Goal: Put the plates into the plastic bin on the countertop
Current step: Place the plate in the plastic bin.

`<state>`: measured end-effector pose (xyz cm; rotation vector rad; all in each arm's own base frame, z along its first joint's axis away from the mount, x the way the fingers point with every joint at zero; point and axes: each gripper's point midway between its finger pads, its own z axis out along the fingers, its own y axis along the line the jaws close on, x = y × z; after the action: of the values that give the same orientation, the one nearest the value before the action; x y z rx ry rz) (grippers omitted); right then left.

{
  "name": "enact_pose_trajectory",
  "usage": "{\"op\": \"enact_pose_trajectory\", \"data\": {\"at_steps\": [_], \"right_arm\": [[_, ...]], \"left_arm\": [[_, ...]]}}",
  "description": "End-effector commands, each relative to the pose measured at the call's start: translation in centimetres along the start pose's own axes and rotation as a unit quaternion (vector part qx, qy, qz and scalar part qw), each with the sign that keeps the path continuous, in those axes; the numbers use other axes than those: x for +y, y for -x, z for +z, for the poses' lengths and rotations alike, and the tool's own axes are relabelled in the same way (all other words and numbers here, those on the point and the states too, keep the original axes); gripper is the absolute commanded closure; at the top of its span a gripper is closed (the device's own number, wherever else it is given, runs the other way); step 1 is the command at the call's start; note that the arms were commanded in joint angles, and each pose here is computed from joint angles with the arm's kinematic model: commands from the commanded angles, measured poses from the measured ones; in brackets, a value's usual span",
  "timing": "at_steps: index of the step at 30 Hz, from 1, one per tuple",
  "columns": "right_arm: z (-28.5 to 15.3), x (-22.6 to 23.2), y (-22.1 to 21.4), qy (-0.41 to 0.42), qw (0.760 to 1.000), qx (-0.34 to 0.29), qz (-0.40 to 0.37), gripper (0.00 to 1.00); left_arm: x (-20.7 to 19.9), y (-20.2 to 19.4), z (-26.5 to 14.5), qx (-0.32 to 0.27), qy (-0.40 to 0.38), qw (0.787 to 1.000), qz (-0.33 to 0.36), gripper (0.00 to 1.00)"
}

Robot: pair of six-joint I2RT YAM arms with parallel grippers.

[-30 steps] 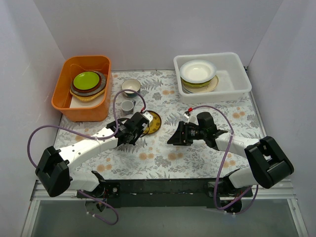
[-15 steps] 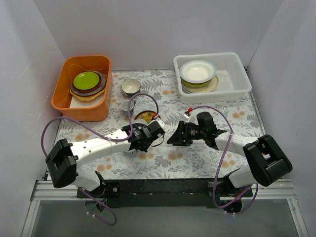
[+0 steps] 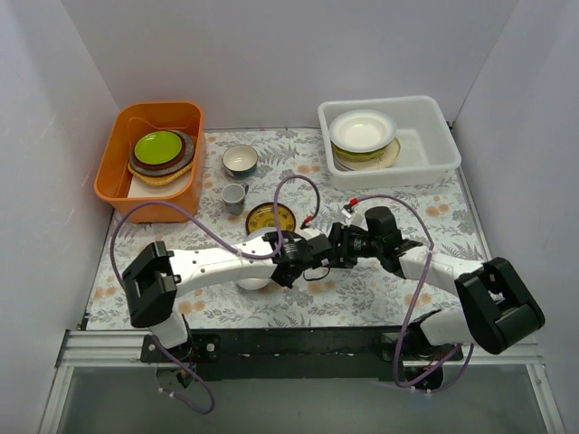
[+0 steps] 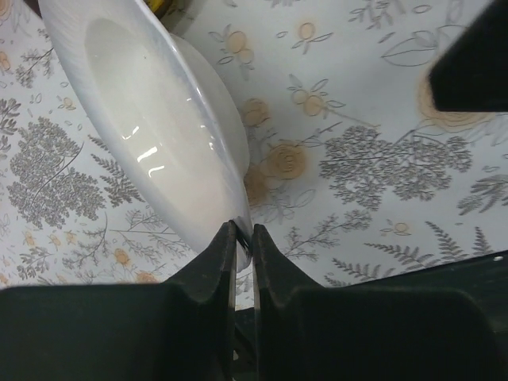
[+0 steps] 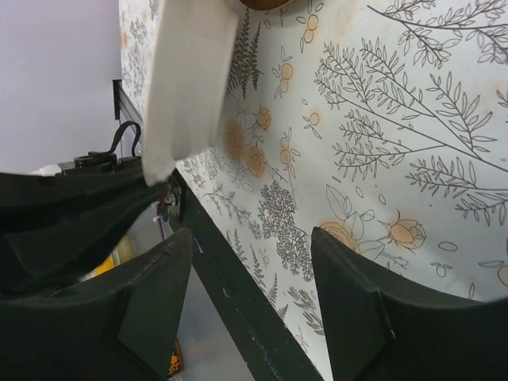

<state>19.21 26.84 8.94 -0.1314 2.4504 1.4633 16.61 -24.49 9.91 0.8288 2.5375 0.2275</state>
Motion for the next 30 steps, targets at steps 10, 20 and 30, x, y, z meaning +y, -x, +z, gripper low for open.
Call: {"op": "enact_pose_trajectory", "data": {"at_steps": [10,20,30], "right_arm": [[-5.9,-5.2,-0.9,-0.116,0.99,-0.064,0.049,0.32],[-6.7,-8.5,-3.5,-0.124,0.985,-0.051,0.106,0.32],[-7.0,-8.3,-3.2,-0.113,0.987,-0.055,0.098,0.32]], "left_arm": [[-10.5,3.1,1.0,0.026,-0.061,0.997,0.031,1.0],[-15.1,4.3,1.1,0.01,-0.059,0.997,0.057,1.0],[-15.8,4.7,1.1,0.011,-0.059,0.998,0.036,0.73]]}}
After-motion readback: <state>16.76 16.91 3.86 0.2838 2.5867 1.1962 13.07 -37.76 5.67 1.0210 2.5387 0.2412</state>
